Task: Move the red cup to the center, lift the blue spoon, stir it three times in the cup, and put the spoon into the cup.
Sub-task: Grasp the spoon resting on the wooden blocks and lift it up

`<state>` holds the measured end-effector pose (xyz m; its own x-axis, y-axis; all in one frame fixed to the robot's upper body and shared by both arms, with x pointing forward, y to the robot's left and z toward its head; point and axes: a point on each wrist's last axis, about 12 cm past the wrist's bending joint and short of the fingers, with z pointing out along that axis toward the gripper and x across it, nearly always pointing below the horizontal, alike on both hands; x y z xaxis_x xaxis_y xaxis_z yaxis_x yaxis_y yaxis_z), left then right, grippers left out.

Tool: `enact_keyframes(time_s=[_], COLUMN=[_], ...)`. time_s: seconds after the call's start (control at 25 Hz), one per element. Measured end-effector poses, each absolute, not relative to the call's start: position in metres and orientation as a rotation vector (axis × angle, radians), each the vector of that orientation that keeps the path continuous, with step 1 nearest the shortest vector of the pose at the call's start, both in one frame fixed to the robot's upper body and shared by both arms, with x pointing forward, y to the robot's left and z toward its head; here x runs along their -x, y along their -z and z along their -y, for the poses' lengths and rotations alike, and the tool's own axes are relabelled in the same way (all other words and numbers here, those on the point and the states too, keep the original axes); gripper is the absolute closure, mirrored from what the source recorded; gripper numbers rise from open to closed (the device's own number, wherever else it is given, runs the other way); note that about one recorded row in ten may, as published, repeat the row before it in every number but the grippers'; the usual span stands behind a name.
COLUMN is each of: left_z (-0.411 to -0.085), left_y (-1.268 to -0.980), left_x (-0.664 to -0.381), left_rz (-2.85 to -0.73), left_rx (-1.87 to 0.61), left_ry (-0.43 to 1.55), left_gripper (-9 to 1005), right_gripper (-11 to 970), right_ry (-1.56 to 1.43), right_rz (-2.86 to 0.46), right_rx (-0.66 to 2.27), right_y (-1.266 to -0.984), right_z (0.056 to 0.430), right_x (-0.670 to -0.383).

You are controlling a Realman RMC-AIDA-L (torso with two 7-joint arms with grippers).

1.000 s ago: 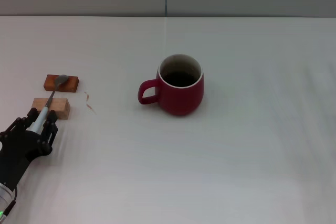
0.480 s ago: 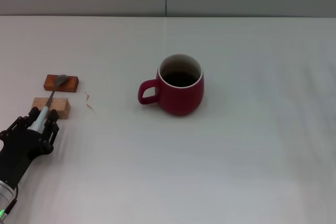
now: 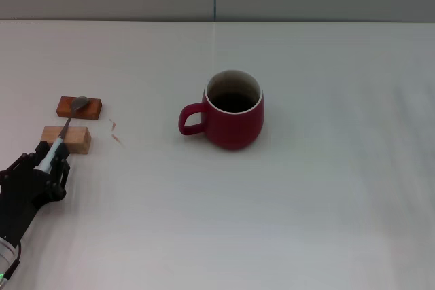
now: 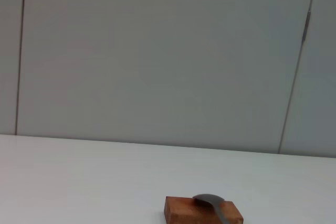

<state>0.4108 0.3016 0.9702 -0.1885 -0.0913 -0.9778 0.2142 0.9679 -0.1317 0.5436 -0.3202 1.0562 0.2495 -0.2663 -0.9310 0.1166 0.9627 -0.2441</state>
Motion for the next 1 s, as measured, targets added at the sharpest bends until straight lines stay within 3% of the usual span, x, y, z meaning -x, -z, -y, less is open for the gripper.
enact_keyframes(time_s=[0.2, 1.0], left_z=[-0.3015, -0.3006], left_y=[-0.9703, -0.9699], left_x=[-0.4109, -0.4105], left_rz=[-1.739, -1.741], left_rx=[-0.092, -0.095], left_ry=[0.275, 0.275], left_gripper=[686, 679], right_gripper=[264, 263], right_ry=[0.261, 0.264], right_rz=[-1.292, -1.283], right_rx=[0.134, 0.136], right_y=[-1.0563, -1.0569], right_z=[0.3201, 0.3209], right_x=[-0.5435, -0.5421])
